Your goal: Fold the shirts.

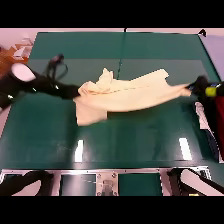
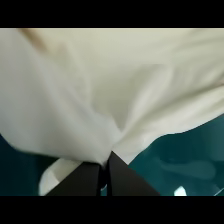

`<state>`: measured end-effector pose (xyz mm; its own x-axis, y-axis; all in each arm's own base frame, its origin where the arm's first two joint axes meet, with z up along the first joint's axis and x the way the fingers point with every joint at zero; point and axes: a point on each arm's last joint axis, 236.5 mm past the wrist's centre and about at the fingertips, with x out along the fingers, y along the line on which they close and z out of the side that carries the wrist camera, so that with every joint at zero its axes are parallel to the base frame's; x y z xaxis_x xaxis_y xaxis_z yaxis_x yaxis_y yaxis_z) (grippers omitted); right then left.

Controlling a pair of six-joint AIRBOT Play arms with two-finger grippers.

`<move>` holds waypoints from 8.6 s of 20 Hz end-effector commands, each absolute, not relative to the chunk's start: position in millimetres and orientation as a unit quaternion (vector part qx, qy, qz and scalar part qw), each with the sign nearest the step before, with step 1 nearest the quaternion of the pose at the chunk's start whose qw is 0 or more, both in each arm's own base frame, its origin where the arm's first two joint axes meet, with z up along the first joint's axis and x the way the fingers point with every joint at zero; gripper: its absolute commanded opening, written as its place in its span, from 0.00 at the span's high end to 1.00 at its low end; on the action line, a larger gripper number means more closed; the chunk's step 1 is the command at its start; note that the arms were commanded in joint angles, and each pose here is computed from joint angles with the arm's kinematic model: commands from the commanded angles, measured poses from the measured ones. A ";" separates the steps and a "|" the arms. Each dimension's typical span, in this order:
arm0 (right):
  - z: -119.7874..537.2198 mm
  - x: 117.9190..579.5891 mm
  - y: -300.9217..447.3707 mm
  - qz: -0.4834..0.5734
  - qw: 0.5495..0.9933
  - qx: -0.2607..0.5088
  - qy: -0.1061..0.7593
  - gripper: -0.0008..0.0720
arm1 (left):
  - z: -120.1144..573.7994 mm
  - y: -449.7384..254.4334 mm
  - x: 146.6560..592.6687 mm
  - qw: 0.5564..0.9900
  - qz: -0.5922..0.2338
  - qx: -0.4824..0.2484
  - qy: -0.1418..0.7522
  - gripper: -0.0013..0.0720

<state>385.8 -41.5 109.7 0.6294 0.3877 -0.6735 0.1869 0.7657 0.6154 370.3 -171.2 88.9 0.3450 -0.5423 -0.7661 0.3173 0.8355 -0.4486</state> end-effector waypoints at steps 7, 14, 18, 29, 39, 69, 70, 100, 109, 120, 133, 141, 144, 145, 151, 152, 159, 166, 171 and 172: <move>499.0 281.0 -14.5 0.044 0.991 0.119 0.031 0.97 | 522.3 -131.0 253.3 0.962 -0.271 0.009 0.037 0.95; 490.0 281.3 -17.6 0.036 0.990 0.132 0.039 0.97 | 500.0 -95.0 250.7 0.978 -0.196 0.032 0.058 0.95; 377.8 340.0 -34.9 0.064 0.962 0.217 0.151 0.97 | 413.5 -103.9 331.8 0.966 -0.191 0.031 0.169 0.95; 11.6 530.4 -48.0 0.048 0.842 0.360 0.398 0.97 | 50.9 -147.5 548.9 0.864 -0.198 -0.006 0.463 0.95; -16.2 545.7 -43.7 0.120 0.799 0.351 0.474 0.97 | 7.3 -129.3 564.4 0.861 -0.170 0.034 0.478 0.95; -22.2 355.4 -58.6 0.089 0.604 0.319 0.725 0.97 | 10.3 -95.0 390.2 0.659 -0.165 0.057 0.731 0.89; -19.9 345.1 -57.3 0.081 0.607 0.325 0.720 0.97 | 14.4 -90.4 376.3 0.658 -0.160 0.060 0.734 0.95; -90.7 265.8 19.1 -0.067 0.714 0.511 0.474 0.97 | -63.2 -140.1 246.6 0.736 -0.109 -0.227 0.629 0.95; -44.7 246.2 -32.4 -0.093 0.715 0.401 0.566 0.97 | 0.7 -131.9 205.1 0.703 -0.160 -0.140 0.678 0.95; 26.7 338.4 -22.2 -0.025 0.775 0.417 0.475 0.97 | 79.3 -140.8 327.7 0.813 -0.184 -0.114 0.541 0.95; -61.9 486.9 -21.9 -0.009 0.734 0.441 0.517 0.97 | -2.7 -148.9 501.1 0.819 -0.144 -0.089 0.548 0.95; -17.9 538.5 -55.7 0.047 0.780 0.410 0.471 0.42 | 41.5 -147.6 572.8 0.890 -0.131 -0.107 0.423 0.02; -22.8 501.9 -88.4 0.049 0.766 0.371 0.523 0.42 | 45.5 -142.5 561.7 0.879 -0.131 -0.079 0.451 0.02; -32.9 487.1 -93.9 0.052 0.754 0.359 0.548 0.41 | 44.3 -143.4 557.3 0.874 -0.133 -0.079 0.461 0.02; -91.6 442.5 -78.8 0.127 0.687 0.329 0.636 0.27 | 29.5 -154.2 524.9 0.833 -0.153 -0.092 0.525 0.22; -98.9 442.4 -73.1 0.134 0.680 0.332 0.640 0.27 | 28.7 -156.4 521.2 0.827 -0.156 -0.095 0.531 0.59; -124.1 453.9 -22.9 0.186 0.663 0.327 0.647 0.94 | 46.7 -197.3 520.2 0.819 -0.221 -0.146 0.508 0.85; -23.4 453.7 -12.3 0.234 0.683 0.310 0.618 0.97 | -5.6 -305.8 498.7 0.798 -0.284 -0.118 0.518 0.95; 96.7 437.3 -2.0 0.239 0.754 0.266 0.551 0.97 | -42.4 -415.2 463.8 0.791 -0.336 -0.120 0.497 0.95; 117.5 432.3 2.3 0.244 0.767 0.256 0.536 0.97 | -46.1 -432.5 455.6 0.790 -0.345 -0.123 0.493 0.95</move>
<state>447.9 -8.7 56.4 0.2372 0.6591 -0.7137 -0.0298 0.7392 0.6728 472.8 -379.6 -33.3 0.2674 -0.6220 -0.7360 0.3923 0.7679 -0.5064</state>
